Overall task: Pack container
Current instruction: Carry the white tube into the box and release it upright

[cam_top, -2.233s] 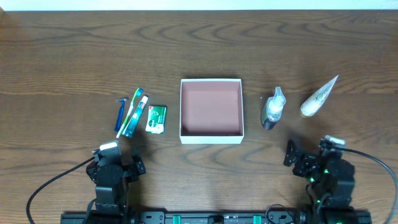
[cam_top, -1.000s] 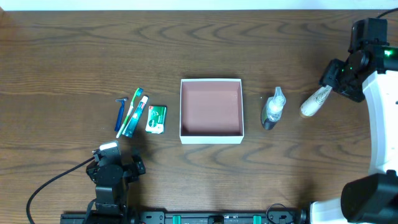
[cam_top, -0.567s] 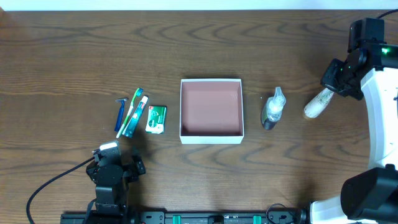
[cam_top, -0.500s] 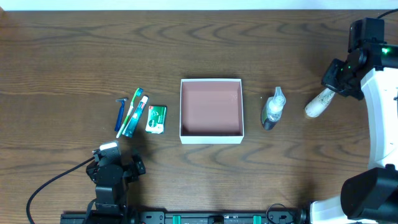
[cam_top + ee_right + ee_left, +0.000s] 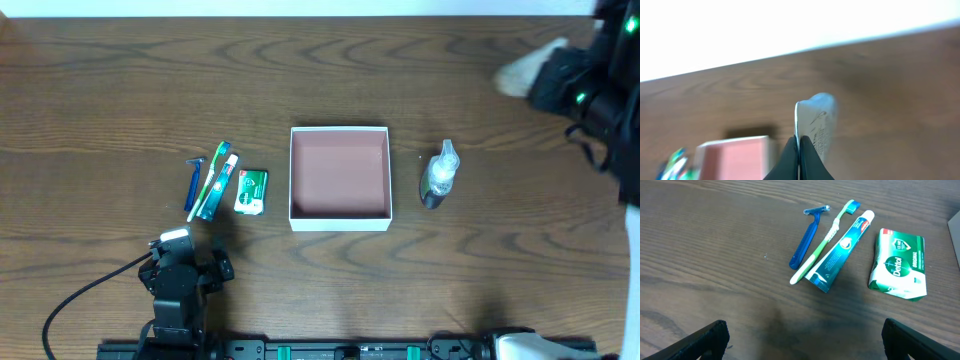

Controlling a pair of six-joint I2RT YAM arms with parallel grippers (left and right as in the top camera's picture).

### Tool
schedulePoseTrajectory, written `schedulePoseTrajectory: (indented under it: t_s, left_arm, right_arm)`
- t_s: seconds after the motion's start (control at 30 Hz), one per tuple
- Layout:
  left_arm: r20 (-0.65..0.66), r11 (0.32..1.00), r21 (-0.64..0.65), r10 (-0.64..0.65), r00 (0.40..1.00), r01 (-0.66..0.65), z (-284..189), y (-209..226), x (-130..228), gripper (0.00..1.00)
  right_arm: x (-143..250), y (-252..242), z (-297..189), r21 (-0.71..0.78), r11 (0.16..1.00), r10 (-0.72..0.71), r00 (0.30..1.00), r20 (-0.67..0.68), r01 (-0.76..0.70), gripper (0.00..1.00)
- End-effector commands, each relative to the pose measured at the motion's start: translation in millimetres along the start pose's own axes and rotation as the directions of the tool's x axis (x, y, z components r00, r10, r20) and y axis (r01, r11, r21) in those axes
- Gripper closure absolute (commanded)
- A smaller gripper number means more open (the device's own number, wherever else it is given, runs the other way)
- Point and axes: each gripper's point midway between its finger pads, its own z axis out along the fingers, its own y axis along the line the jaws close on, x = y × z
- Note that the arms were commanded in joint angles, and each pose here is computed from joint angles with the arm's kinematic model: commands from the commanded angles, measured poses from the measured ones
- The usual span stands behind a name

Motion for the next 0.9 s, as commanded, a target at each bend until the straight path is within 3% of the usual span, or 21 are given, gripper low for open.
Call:
schedulePoseTrajectory:
  t_s: [0.0, 0.13, 0.27, 0.57, 0.87]
  left_arm:
    - [-0.003, 1.000, -0.008, -0.014, 1.000, 0.014, 2.1, 1.5, 3.5, 0.02]
    - [-0.003, 1.000, -0.008, -0.014, 1.000, 0.014, 2.1, 1.6, 3.5, 0.02]
    - [-0.003, 1.000, -0.008, -0.014, 1.000, 0.014, 2.1, 1.5, 3.5, 0.02]
    - [-0.003, 1.000, -0.008, -0.014, 1.000, 0.014, 2.1, 1.6, 3.5, 0.02]
    - [-0.003, 1.000, -0.008, -0.014, 1.000, 0.014, 2.1, 1.6, 3.5, 0.02]
  right_arm:
    - [10.1, 60.3, -7.0, -0.185, 0.975, -0.127, 0.992, -0.003, 0.124, 0.99]
    - [39.0, 109.1, 3.0, -0.287, 0.937, -0.225, 0.973, -0.058, 0.200, 0.99]
    - [79.4, 137.7, 43.5, -0.314, 0.921, -0.301, 0.935, -0.189, 0.233, 0.99]
    - [134.2, 143.7, 150.0, -0.223, 0.935, -0.343, 0.857, -0.384, 0.275, 0.99]
    - [163.5, 135.8, 193.2, -0.168, 0.937, -0.349, 0.813, -0.466, 0.306, 0.99]
